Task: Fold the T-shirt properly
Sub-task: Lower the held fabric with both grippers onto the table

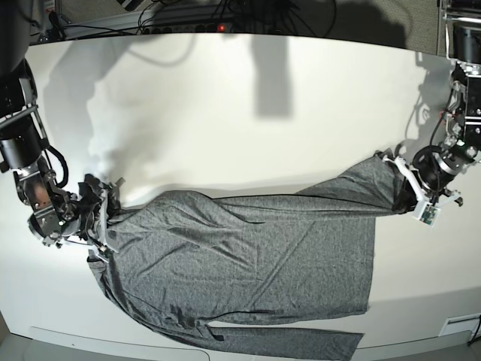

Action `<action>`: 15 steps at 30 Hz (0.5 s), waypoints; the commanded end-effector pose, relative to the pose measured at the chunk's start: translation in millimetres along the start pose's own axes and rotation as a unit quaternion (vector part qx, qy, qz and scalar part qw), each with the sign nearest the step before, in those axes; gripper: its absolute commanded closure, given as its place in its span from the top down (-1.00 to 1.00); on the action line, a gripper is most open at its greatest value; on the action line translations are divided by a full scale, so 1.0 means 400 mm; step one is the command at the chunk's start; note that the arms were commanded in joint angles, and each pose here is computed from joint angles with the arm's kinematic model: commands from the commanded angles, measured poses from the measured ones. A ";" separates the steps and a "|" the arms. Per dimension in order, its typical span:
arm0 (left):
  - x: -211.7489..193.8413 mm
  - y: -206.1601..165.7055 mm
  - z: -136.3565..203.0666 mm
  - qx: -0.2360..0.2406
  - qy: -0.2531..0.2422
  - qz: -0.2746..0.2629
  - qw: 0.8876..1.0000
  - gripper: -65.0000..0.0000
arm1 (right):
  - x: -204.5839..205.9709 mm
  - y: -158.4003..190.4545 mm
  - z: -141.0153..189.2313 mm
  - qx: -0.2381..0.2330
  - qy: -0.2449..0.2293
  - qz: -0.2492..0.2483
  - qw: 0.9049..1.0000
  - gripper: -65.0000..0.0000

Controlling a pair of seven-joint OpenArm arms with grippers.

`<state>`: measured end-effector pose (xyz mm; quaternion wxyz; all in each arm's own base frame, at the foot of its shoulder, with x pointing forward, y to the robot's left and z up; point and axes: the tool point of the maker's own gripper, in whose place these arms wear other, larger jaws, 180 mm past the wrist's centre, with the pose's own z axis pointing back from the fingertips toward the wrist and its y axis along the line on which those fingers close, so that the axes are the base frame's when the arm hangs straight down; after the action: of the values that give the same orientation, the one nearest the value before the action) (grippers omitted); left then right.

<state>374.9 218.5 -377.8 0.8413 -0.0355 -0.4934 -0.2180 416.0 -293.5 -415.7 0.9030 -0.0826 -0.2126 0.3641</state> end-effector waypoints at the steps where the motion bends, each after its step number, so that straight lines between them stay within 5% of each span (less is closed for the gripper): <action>1: 0.065 0.055 0.004 0.030 -0.033 -0.006 0.999 -1.00 | 0.032 -0.063 0.029 -0.025 -0.021 -0.009 0.999 -1.00; 10: 0.174 0.127 -0.009 0.072 -0.069 -0.009 0.995 -1.00 | 0.044 -0.088 0.043 -0.025 -0.038 -0.038 0.998 -1.00; 15: 0.137 0.148 -0.022 0.081 -0.040 -0.011 0.996 -1.00 | 0.033 -0.139 0.042 -0.077 -0.030 -0.075 0.994 -1.00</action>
<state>418.6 239.5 -347.4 0.8319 0.0114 -0.5209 -0.1912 435.8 -308.7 -403.9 0.9171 -0.1006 -0.2511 0.2927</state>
